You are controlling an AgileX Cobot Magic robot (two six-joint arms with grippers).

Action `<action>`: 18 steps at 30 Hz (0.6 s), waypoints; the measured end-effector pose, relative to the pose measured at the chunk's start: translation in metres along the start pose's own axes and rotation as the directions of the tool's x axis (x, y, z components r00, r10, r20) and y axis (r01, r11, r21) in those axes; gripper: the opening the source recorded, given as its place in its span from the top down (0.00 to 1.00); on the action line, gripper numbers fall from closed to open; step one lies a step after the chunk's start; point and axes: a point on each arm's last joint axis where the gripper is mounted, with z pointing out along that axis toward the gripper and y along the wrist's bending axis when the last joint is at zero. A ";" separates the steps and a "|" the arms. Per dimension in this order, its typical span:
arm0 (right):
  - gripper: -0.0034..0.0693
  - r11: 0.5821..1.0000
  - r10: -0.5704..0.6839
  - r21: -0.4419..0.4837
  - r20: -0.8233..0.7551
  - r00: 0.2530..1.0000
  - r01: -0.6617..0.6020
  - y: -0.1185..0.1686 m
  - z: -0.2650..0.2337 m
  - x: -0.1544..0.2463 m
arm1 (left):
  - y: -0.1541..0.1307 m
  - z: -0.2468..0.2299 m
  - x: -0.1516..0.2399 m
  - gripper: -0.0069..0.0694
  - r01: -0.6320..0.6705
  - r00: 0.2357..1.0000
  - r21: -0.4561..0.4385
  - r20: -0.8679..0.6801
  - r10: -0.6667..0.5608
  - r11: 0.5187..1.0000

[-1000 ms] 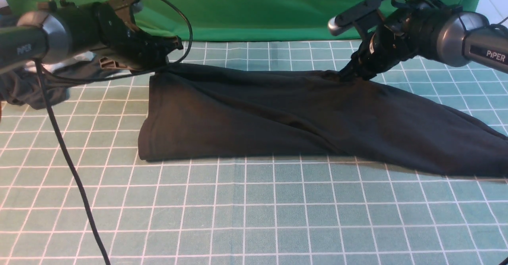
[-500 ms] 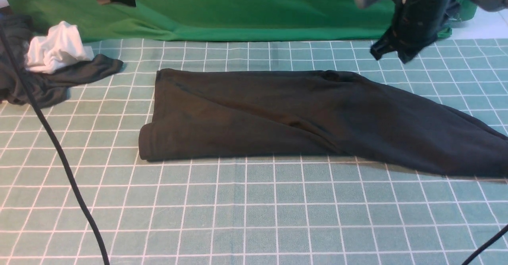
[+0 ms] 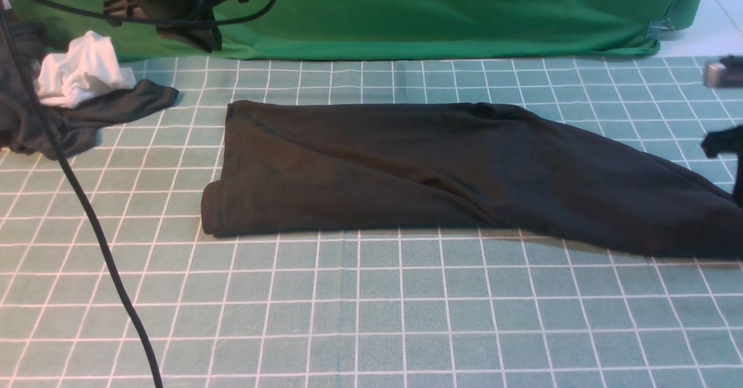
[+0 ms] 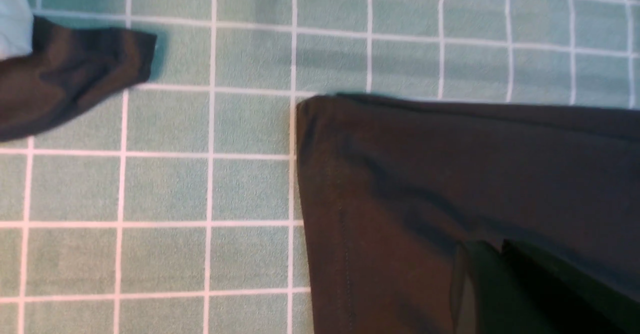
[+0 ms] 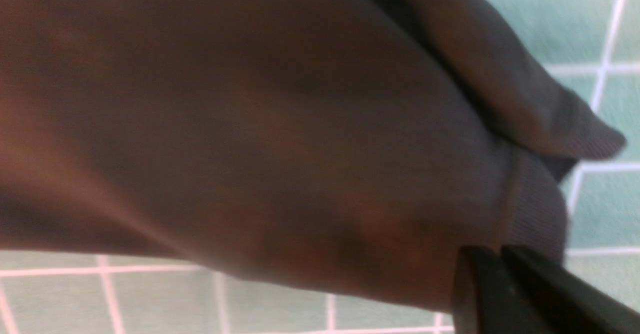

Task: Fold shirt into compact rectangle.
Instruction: 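Pull the folded dark garment lengthwise by its ends to straighten it flat on the table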

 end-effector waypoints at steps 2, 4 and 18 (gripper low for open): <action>0.80 1.000 0.021 0.000 0.005 1.000 -0.021 -0.008 0.002 0.000 | 0.000 0.001 0.000 0.88 0.000 1.000 0.000 -0.003 0.000 1.000; 0.70 0.999 0.034 0.001 0.009 0.999 -0.034 -0.013 0.003 0.001 | 0.000 0.001 0.000 0.87 0.000 1.000 0.000 -0.004 0.000 1.000; 0.63 0.999 0.044 -0.012 -0.059 0.997 -0.045 -0.016 0.026 -0.002 | -0.001 0.001 0.000 0.84 0.007 1.000 0.018 -0.006 -0.007 1.000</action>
